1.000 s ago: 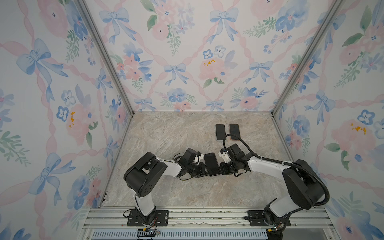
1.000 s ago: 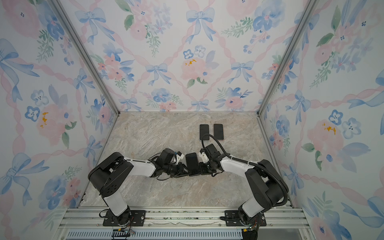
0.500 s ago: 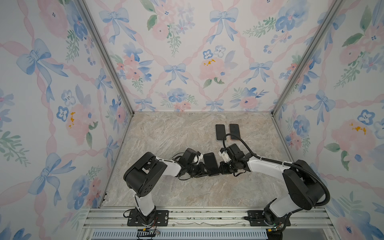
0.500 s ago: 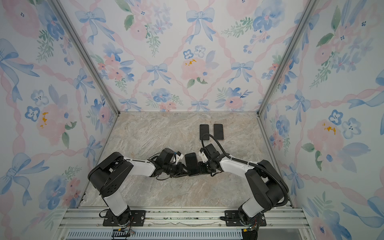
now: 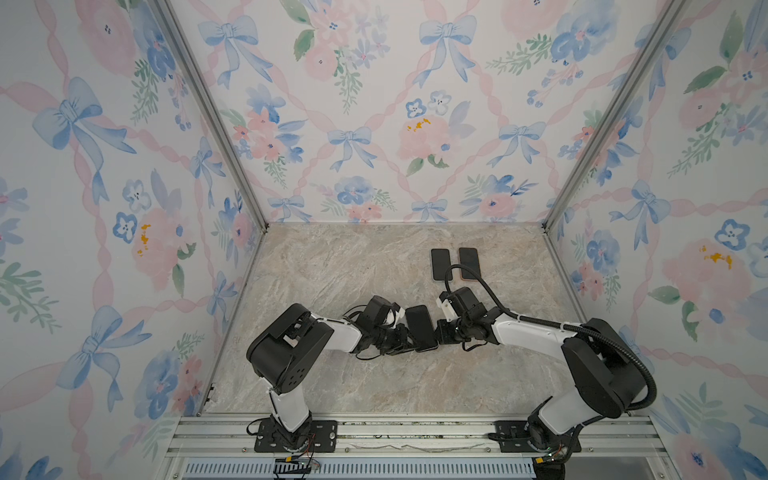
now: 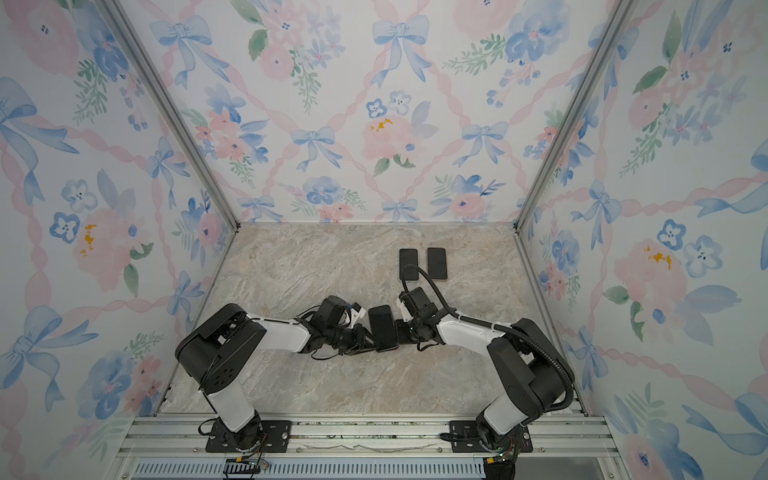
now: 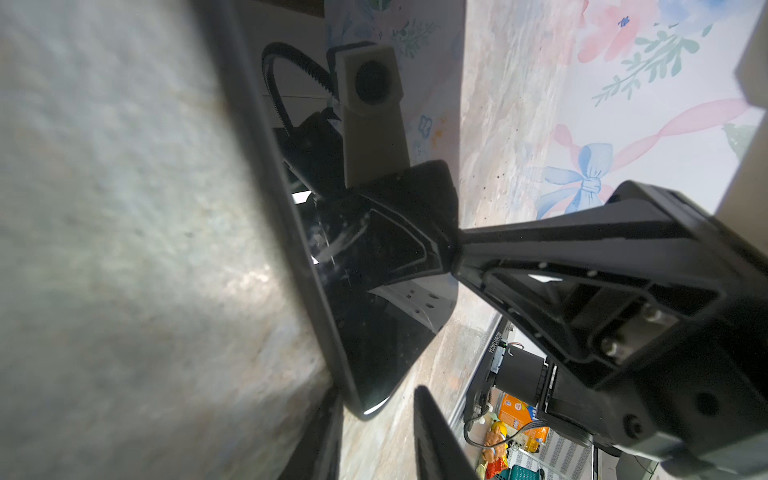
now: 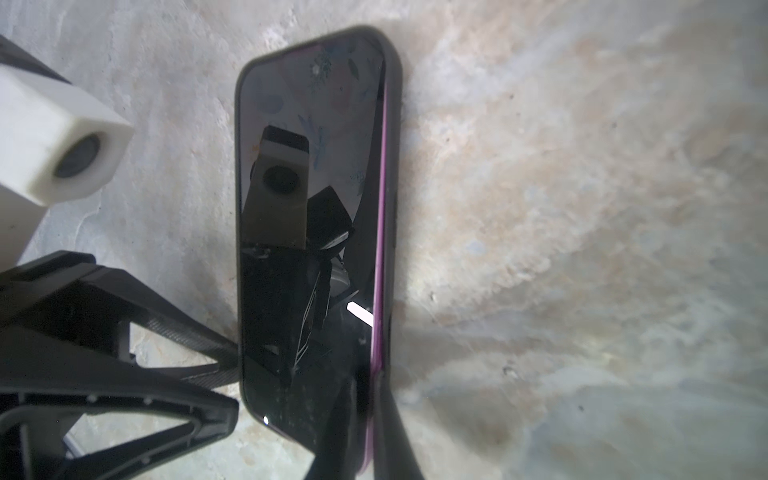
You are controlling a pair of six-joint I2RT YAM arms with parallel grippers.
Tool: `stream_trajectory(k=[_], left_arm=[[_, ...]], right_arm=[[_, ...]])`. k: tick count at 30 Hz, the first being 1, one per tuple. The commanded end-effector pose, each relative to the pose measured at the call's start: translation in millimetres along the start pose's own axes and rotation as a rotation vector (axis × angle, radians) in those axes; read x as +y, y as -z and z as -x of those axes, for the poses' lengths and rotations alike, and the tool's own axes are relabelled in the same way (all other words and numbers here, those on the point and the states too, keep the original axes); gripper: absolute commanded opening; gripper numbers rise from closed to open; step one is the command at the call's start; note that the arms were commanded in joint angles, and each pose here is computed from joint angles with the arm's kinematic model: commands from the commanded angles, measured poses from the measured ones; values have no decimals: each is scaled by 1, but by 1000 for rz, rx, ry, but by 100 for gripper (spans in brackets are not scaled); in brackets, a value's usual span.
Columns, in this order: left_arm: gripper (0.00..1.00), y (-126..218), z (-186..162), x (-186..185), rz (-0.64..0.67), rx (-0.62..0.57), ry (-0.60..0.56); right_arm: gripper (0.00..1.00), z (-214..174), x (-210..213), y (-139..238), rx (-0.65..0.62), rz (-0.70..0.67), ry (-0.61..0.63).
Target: Put the phone into the phone case
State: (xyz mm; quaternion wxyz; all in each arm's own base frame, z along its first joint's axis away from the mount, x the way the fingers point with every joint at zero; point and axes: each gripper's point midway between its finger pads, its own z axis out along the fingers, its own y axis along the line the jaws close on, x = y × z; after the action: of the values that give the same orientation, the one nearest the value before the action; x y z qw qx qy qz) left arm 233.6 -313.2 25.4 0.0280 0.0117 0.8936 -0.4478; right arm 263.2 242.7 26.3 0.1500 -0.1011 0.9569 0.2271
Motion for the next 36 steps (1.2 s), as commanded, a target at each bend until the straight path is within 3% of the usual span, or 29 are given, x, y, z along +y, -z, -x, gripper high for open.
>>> stream_trajectory(k=[1,10,22,27,36], left_arm=[[31,-8,-8,34,107,19,34],[32,9,-8,60,209,10,70],[31,-2,-4,64,213,47,78],[30,0,-6,70,227,49,95],[30,7,-6,78,278,53,106]], right_arm=[[10,-81,13,-30,263,55,31],[17,-40,10,20,206,57,55],[17,-25,6,17,233,88,26],[27,-3,4,36,170,88,11],[25,-13,2,21,226,96,3]])
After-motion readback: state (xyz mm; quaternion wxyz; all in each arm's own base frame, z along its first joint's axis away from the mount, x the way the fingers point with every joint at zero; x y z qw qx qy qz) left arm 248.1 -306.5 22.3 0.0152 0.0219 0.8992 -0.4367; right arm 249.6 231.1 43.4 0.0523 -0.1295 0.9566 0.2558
